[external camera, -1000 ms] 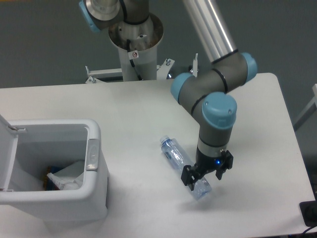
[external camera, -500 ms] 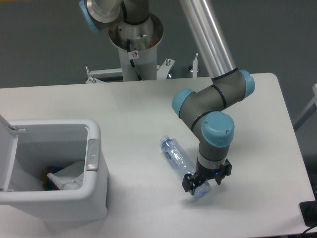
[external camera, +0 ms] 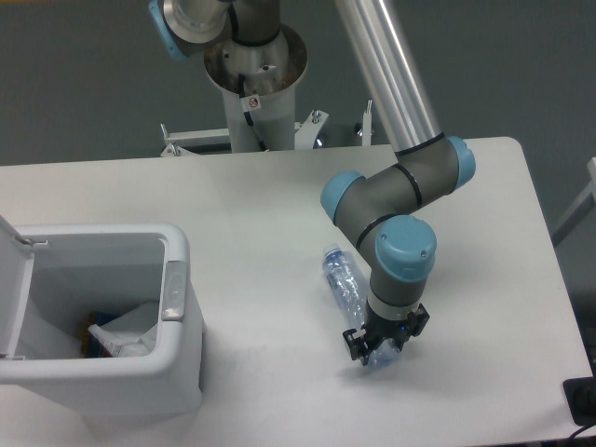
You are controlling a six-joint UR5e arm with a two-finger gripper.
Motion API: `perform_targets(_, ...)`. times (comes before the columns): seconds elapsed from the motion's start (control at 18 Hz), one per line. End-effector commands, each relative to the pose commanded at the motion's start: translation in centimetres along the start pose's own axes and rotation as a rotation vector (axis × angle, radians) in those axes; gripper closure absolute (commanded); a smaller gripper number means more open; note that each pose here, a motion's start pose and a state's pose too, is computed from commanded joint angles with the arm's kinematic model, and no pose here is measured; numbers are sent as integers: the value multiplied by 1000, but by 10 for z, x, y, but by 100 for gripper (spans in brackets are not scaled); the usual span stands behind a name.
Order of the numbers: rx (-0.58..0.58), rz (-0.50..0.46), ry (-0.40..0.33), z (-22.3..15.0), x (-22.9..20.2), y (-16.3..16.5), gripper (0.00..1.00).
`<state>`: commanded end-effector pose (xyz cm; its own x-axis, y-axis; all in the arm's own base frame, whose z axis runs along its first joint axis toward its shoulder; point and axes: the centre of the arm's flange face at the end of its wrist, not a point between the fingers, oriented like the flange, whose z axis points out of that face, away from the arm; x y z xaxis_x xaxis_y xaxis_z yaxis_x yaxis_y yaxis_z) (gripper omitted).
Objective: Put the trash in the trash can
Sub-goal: 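Lower the gripper and close it around the bottle's middle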
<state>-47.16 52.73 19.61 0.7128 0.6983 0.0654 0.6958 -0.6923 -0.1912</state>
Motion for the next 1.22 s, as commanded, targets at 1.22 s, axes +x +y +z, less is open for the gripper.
perform_targets(1.22, 218, -13, 38, -124, 12, -38, 40)
